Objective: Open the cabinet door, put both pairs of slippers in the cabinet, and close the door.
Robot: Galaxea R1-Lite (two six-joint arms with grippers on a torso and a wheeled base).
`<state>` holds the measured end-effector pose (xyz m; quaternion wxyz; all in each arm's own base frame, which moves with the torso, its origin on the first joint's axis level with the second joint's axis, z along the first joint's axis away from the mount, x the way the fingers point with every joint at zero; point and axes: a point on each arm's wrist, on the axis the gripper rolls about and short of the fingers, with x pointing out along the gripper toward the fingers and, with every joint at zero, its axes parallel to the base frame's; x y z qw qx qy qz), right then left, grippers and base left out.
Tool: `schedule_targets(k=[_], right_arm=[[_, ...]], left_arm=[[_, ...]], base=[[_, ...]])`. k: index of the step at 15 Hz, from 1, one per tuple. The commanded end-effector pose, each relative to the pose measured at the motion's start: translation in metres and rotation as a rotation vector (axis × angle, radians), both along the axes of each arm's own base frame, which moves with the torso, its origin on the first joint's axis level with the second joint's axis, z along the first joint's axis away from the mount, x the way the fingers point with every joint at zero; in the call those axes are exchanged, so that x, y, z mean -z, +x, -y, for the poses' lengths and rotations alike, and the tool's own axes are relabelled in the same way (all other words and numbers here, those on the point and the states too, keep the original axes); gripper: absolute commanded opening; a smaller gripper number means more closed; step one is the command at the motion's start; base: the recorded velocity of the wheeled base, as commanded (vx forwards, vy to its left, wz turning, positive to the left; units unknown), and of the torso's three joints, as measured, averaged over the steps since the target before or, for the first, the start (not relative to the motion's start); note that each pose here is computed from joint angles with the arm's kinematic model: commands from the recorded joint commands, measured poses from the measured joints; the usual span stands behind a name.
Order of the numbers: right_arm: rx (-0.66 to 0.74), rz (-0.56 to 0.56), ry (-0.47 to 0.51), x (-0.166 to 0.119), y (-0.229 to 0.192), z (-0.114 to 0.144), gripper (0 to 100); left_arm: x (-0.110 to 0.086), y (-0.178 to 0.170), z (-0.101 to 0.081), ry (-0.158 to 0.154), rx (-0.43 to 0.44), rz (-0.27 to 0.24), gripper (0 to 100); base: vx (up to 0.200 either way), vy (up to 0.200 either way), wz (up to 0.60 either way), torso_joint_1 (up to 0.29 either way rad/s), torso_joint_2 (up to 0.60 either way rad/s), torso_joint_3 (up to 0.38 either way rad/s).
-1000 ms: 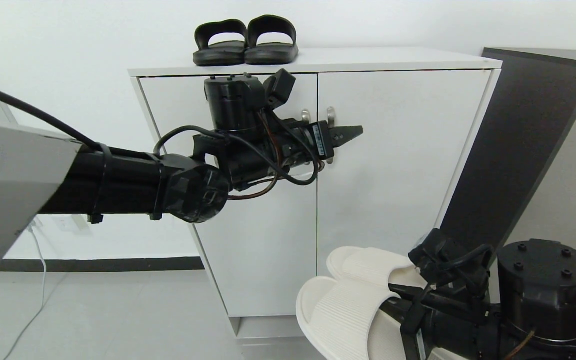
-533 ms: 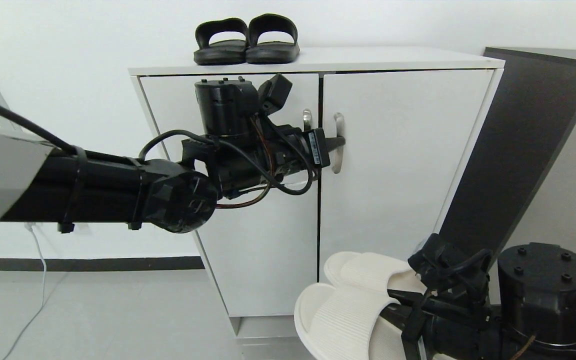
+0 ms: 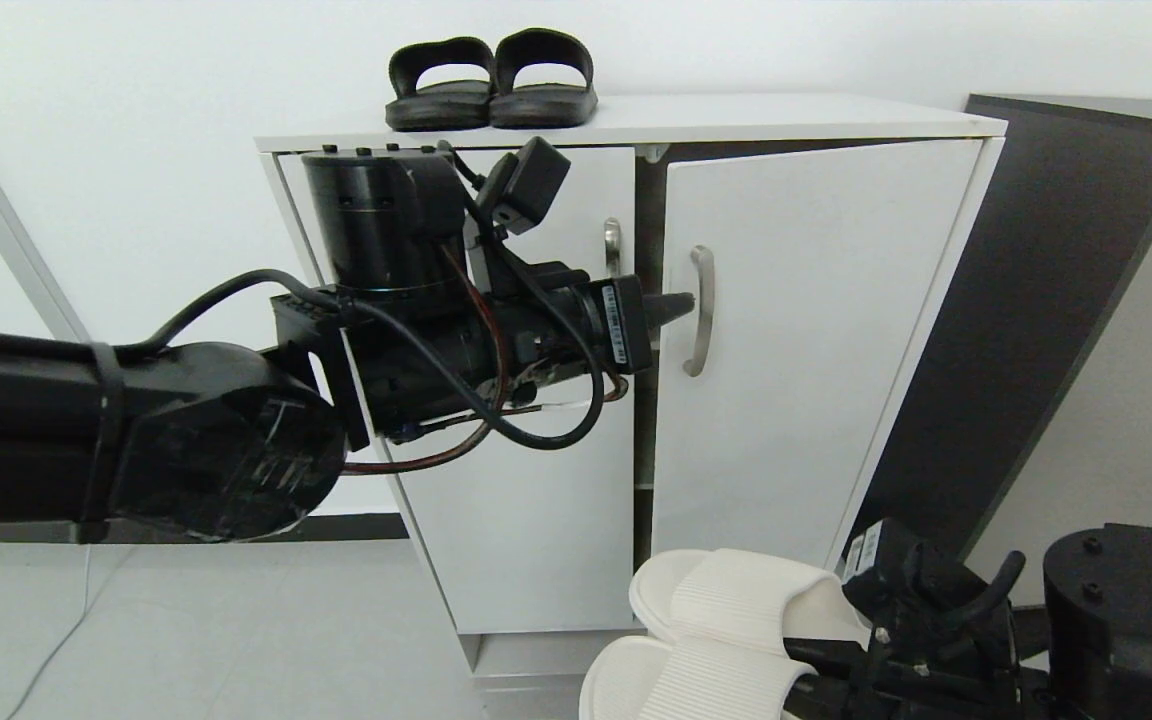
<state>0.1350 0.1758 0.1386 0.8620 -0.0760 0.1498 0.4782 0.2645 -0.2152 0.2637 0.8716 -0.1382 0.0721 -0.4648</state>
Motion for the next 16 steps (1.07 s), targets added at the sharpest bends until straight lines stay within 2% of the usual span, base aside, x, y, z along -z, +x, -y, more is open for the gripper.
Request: schedule_targets(k=[1, 4, 9, 14, 16], right_arm=[[-0.018, 0.002, 0.006, -0.001, -0.005, 0.001, 0], [-0.023, 0.0, 0.002, 0.0, -0.006, 0.001, 0], [-0.045, -0.005, -0.007, 0.002, -0.01, -0.002, 0], [-0.07, -0.017, -0.027, 0.007, -0.015, -0.005, 0], [-0.081, -0.015, -0.042, 0.01, -0.016, -0.005, 0]], left_arm=[[-0.009, -0.012, -0.012, -0.013, -0.007, 0.02, 0], [-0.005, 0.007, -0.021, -0.021, -0.053, 0.021, 0], [0.002, 0.053, -0.002, -0.033, -0.085, 0.033, 0], [0.006, 0.065, 0.007, -0.036, -0.083, 0.035, 0], [0.004, 0.063, 0.008, -0.045, -0.08, 0.035, 0]], base=[[0.0, 0.0, 0.0, 0.0, 0.0, 0.0], [0.0, 0.0, 0.0, 0.0, 0.0, 0.0], [0.0, 0.0, 0.0, 0.0, 0.0, 0.0], [0.0, 0.0, 0.0, 0.0, 0.0, 0.0], [-0.2, 0.0, 0.0, 0.0, 0.0, 0.0]])
